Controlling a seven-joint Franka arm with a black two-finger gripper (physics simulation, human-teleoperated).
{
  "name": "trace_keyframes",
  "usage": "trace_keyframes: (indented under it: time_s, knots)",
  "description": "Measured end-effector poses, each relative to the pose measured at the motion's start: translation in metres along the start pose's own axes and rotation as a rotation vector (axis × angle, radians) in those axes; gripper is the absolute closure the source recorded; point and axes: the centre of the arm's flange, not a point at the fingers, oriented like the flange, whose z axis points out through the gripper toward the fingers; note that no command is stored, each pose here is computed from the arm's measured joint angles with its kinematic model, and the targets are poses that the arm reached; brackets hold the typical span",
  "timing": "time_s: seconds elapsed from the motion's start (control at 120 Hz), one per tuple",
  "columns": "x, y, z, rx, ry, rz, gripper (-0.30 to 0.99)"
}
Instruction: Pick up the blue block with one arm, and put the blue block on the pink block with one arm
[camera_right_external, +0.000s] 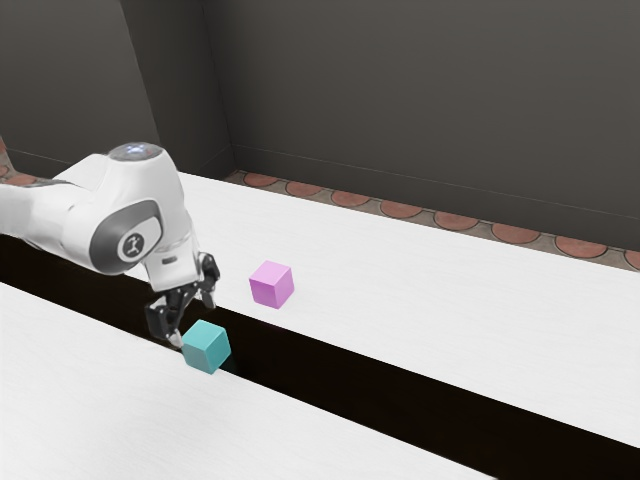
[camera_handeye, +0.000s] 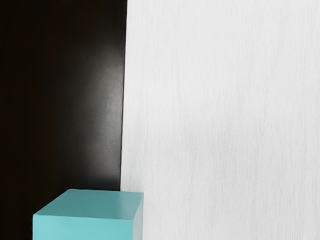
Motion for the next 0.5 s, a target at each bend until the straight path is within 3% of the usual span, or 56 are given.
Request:
trace_keyframes:
  time_s: [0.5]
  knots:
    - [-0.029, -0.032, 0.073, -0.037, 0.023, 0.033, 0.0]
